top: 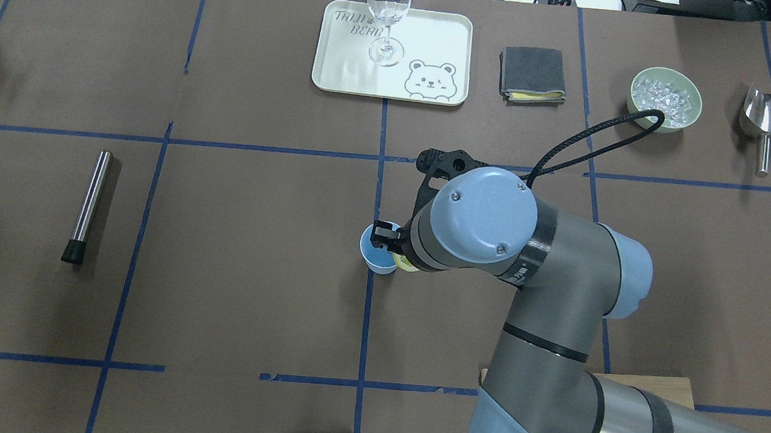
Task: Squeeze lemon into cup
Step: 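Carry the lemon slice with the right gripper over the blue cup, then lower the lemon slice into the blue cup and open the right gripper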
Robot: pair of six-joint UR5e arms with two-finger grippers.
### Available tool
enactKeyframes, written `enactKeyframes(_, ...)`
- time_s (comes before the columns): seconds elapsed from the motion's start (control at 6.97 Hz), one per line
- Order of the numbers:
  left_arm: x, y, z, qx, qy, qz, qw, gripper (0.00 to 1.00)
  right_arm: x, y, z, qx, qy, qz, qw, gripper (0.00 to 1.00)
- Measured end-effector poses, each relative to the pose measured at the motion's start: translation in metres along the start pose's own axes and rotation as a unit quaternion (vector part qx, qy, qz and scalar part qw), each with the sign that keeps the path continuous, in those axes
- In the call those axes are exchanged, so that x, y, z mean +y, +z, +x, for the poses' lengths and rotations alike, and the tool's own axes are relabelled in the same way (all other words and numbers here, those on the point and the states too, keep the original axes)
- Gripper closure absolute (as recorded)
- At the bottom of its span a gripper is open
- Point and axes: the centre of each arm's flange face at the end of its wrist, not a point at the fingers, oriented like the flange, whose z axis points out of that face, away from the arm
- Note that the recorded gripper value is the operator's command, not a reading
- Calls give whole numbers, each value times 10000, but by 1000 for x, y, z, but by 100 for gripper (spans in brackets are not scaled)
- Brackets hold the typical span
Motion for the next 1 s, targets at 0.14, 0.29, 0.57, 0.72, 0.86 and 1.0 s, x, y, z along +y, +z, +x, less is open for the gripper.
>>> enactKeyframes(0.14, 0, 0, 0, 0, -1, 0, 10000, 0, -4, 7, -11, 19, 10, 14, 10000, 34)
enactKeyframes(0.29, 0, 0, 0, 0, 2, 0, 10000, 0, -7, 15, -18, 16, 14, 28, 10000, 34)
enactKeyframes(0.57, 0, 0, 0, -1, 3, 3, 10000, 0, -11, 31, -23, -8, 84, 39, 10000, 33)
enactKeyframes(0.72, 0, 0, 0, -1, 3, 4, 10000, 0, -11, 34, -22, -6, 153, 32, 9999, 33)
enactKeyframes(0.86, 0, 0, 0, -1, 3, 3, 10000, 0, -10, 35, -20, -2, 183, 16, 9998, 31)
enactKeyframes(1.0, 0, 0, 0, 0, 1, 1, 10000, 0, -10, 36, -18, 5, 195, 6, 9998, 21)
